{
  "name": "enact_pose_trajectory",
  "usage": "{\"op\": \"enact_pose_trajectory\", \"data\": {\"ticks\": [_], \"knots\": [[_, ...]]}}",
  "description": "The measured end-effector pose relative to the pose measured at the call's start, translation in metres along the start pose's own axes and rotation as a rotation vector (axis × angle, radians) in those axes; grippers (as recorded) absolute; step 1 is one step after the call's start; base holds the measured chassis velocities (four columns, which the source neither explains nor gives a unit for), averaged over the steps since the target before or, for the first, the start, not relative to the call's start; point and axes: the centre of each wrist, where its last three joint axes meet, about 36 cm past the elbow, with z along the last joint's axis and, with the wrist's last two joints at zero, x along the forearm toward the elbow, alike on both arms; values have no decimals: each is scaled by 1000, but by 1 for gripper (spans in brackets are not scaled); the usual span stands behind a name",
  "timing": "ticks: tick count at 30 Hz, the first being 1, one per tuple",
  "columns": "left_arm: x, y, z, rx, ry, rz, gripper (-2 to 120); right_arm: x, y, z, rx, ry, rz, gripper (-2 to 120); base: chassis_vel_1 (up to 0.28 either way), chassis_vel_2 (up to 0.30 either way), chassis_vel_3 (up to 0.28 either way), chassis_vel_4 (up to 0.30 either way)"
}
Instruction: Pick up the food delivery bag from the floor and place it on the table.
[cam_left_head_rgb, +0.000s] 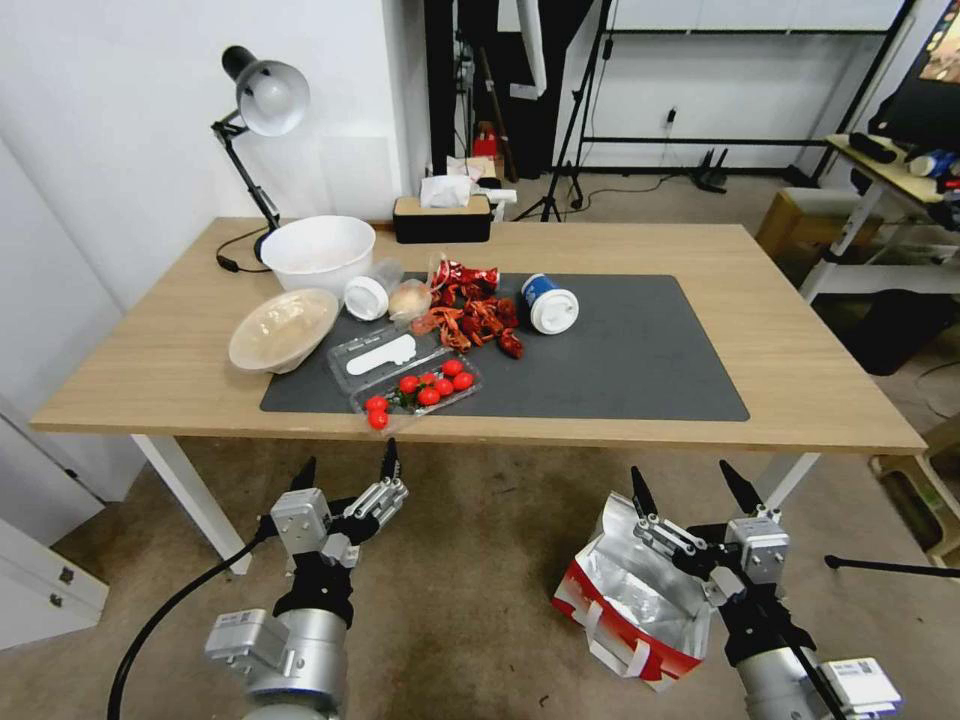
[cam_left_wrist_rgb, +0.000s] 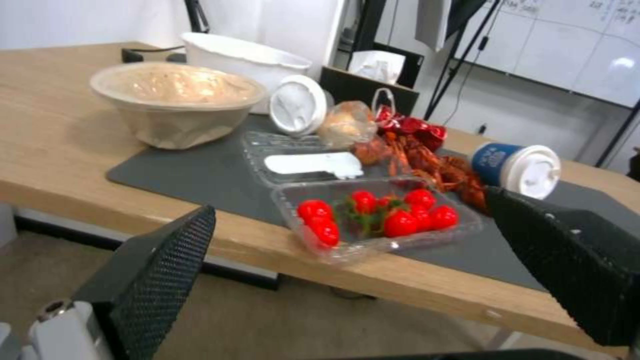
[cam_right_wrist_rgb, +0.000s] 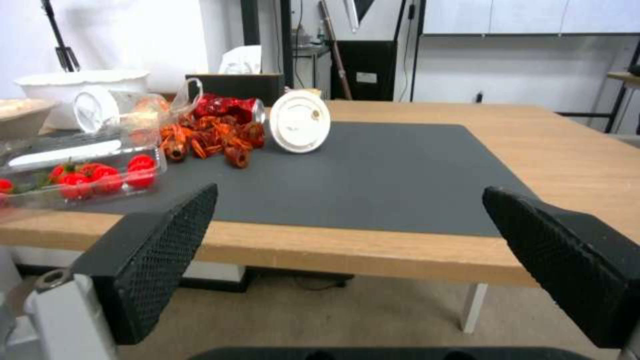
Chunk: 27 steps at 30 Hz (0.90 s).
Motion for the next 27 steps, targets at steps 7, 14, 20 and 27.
{"op": "enact_pose_trajectory", "data": {"ticks": [7,14,20,27], "knots": [[-5,6,4,-25,-13,-8,100,0,0,1,-12,-1,-6,100,0,0,0,0],[-6,8,7,-36,-11,-13,100,0,0,1,-17,-1,-14,100,0,0,0,0],[-6,8,8,-47,-11,-14,100,-2,-1,2,-24,-3,-16,100,0,0,0,0],[-5,14,8,-77,-7,-5,100,-4,-2,2,-35,-9,-21,100,0,0,0,0]]}}
